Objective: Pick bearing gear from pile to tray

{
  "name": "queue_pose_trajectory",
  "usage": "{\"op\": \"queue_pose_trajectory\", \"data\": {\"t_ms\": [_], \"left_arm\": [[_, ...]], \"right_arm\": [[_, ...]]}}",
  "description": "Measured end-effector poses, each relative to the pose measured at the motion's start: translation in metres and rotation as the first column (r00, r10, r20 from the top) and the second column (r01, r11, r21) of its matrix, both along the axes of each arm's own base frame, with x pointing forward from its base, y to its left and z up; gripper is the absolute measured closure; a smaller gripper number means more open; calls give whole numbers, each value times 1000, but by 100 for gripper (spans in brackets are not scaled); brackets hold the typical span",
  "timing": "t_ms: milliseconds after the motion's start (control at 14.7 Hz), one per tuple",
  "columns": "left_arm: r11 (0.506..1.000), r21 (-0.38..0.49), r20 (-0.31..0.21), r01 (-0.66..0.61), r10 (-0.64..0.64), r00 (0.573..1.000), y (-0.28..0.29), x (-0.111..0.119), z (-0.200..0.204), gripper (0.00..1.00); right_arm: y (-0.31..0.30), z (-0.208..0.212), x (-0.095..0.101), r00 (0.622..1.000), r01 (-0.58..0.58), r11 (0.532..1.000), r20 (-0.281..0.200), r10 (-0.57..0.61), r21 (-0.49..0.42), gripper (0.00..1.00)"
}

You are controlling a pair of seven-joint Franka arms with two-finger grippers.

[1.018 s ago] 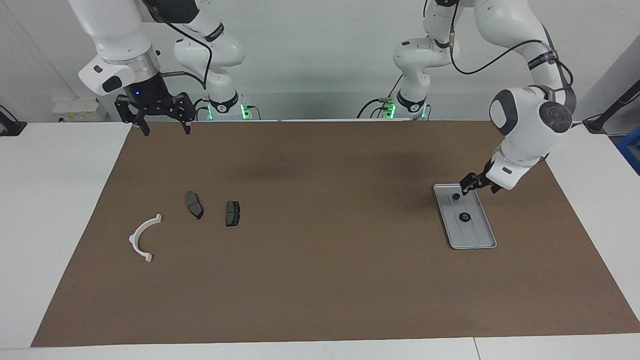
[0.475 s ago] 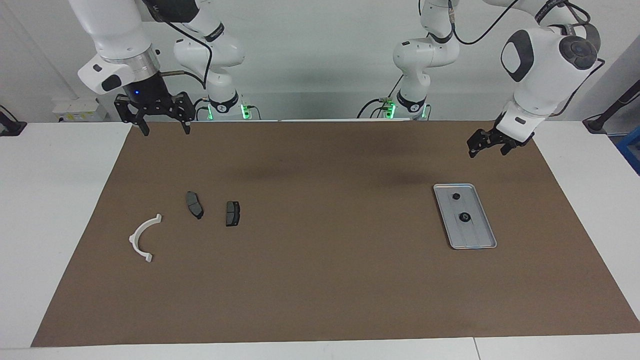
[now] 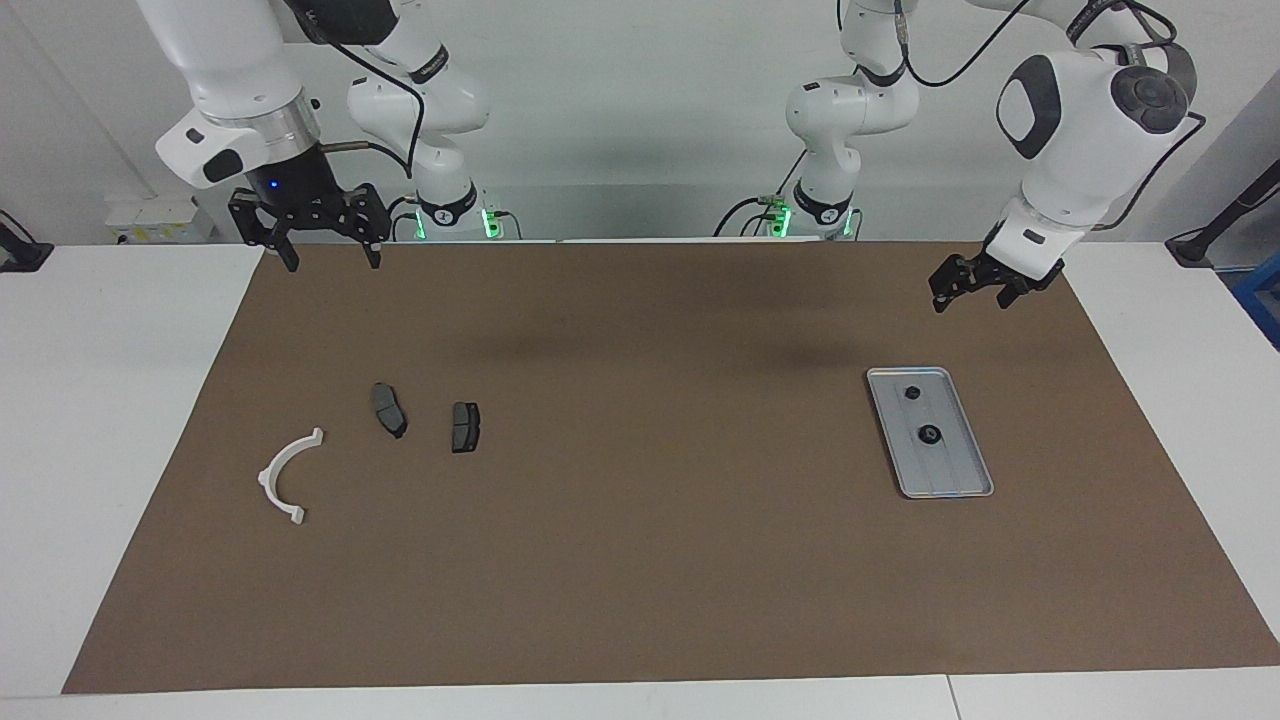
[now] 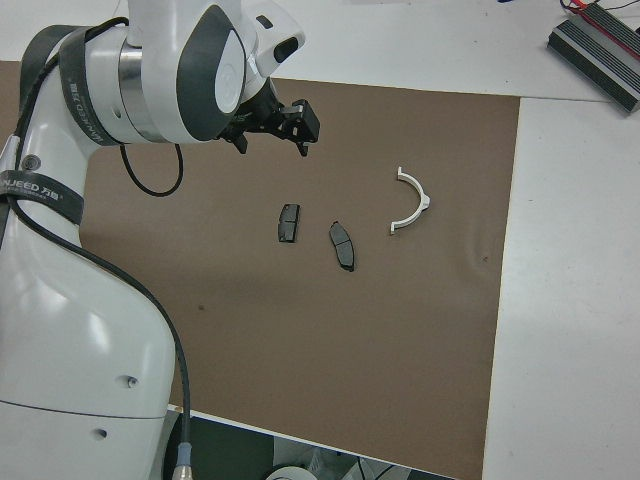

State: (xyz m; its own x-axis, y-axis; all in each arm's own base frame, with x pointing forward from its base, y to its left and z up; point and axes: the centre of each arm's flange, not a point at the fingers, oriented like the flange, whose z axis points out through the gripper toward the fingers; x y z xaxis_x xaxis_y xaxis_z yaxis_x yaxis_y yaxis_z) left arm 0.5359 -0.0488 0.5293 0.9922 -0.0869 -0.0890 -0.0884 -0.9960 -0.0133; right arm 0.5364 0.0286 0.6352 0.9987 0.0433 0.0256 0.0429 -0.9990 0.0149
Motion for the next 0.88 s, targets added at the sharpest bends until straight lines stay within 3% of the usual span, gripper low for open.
{"op": "queue_pose_trajectory", "data": {"t_ms": [882], "left_arm": [[1000,-3,15,2,-2,1000,-1,-2,58,0]], "right_arm": [[1,0,0,1000,-2,1000,0,2,0,0]]}}
